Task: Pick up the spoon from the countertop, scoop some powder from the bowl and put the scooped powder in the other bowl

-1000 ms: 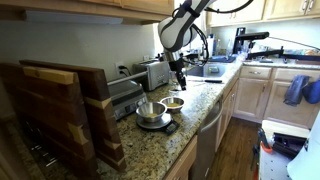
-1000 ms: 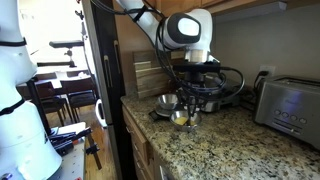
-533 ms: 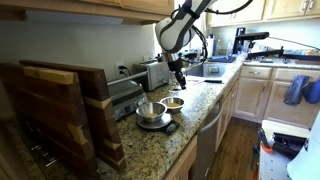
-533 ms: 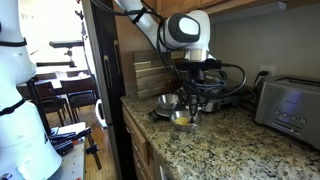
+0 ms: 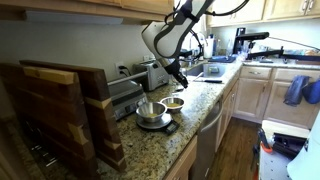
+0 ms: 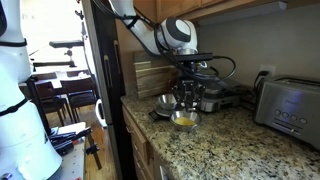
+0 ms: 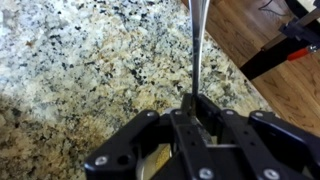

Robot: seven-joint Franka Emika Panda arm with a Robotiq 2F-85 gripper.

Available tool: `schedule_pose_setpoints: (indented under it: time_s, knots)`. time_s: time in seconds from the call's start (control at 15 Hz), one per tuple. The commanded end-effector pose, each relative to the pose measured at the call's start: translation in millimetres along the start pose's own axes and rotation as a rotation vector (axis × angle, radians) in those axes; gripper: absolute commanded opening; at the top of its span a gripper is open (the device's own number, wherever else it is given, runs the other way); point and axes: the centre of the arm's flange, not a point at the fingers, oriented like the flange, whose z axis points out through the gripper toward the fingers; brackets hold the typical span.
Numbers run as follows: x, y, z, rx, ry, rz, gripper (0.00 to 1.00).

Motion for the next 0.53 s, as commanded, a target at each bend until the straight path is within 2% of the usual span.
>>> schedule_pose_setpoints:
  time_s: [0.0, 0.2, 0.47]
  knots:
    - [21.5, -10.7, -0.3, -0.073, -0.156, -0.032, 0.04]
    - [38.9, -16.1, 7.8, -0.145, -0.246, -0.056, 0.04]
    - [62.3, -21.5, 19.6, -0.229, -0.298, -0.081, 0.04]
